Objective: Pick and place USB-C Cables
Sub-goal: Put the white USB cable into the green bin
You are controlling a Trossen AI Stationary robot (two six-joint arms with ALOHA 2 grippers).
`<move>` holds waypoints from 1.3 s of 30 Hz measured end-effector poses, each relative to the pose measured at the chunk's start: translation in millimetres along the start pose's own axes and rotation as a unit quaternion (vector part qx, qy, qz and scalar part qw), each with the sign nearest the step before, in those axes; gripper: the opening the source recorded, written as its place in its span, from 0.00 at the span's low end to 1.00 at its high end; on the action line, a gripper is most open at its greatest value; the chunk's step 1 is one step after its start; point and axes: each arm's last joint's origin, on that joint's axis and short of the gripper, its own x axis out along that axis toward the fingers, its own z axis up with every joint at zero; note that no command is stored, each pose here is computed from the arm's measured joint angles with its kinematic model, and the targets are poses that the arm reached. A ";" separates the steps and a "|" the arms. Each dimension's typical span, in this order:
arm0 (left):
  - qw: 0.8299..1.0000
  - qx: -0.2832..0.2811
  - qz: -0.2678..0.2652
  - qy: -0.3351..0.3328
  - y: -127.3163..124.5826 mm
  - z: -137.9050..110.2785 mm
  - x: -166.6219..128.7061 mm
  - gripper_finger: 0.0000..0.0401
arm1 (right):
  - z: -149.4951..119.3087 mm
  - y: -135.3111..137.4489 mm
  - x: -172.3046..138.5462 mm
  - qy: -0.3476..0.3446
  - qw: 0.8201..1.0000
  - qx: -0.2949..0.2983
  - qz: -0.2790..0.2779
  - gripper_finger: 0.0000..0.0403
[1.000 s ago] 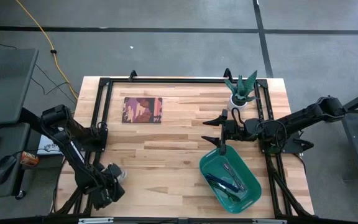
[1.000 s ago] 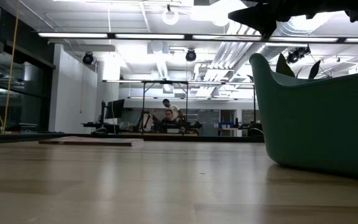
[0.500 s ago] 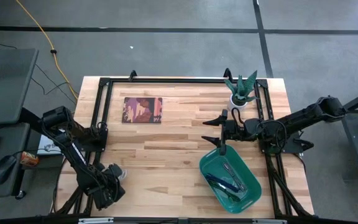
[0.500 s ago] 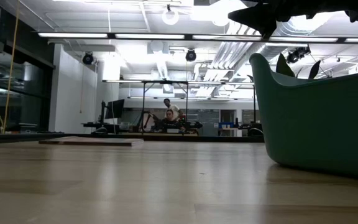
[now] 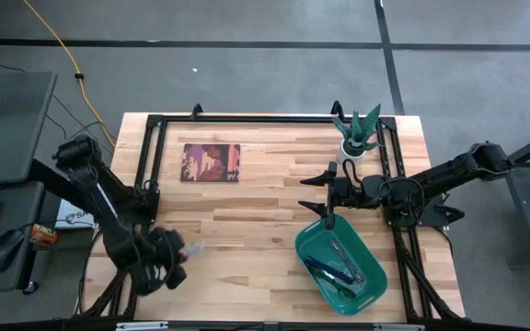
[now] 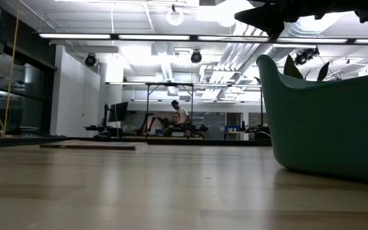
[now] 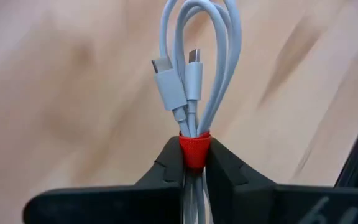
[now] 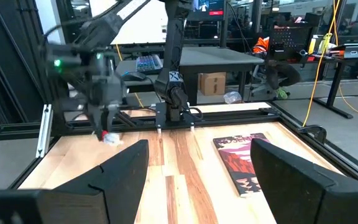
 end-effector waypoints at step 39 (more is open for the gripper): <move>0.856 0.160 -0.233 -0.433 53.1 193.7 43.9 0.00 | -14.5 -25.7 35.2 -0.067 0.995 0.036 -0.066 0.68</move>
